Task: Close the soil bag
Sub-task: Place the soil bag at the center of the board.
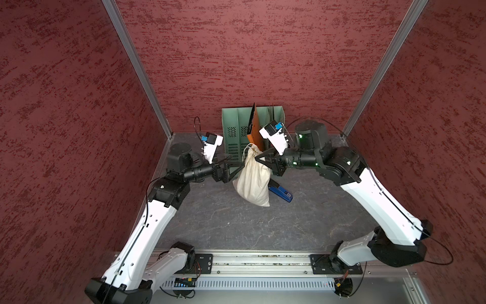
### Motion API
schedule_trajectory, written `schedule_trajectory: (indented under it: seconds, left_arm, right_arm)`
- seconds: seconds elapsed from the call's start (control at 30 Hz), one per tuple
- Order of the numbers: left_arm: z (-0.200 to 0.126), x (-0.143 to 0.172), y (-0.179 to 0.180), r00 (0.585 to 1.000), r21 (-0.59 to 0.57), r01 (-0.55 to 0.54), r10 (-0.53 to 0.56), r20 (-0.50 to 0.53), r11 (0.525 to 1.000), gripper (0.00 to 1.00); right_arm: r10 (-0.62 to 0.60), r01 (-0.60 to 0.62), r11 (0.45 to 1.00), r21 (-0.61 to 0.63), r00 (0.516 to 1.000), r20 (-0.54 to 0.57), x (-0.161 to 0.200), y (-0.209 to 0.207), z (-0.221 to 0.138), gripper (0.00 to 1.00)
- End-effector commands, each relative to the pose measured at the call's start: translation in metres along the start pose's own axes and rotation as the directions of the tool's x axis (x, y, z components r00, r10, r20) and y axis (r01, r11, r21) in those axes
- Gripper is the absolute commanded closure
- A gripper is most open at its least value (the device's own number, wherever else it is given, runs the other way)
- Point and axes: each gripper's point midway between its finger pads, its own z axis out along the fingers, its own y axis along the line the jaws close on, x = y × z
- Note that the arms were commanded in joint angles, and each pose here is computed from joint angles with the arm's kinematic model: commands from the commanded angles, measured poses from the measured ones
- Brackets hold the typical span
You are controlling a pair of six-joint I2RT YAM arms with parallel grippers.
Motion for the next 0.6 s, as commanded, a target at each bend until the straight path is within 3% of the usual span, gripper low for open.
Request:
schedule_trajectory:
  seconds: [0.0, 0.23, 0.57]
  left_arm:
    - [0.002, -0.013, -0.025, 0.995, 0.09, -0.099, 0.098, 0.021, 0.991, 0.0]
    - [0.016, 0.0, -0.041, 0.99, 0.196, -0.13, 0.137, -0.024, 0.972, 0.0]
    - [0.038, 0.006, -0.038, 0.989, 0.244, -0.116, 0.136, -0.065, 0.963, 0.0]
  right_arm:
    - [-0.049, 0.057, 0.998, -0.039, 0.983, 0.174, -0.045, 0.019, -0.032, 1.0]
    - [-0.047, 0.055, 0.998, -0.04, 0.984, 0.172, -0.045, 0.019, -0.032, 1.0]
    - [-0.051, 0.061, 0.997, -0.048, 0.981, 0.186, -0.048, 0.023, -0.038, 1.0]
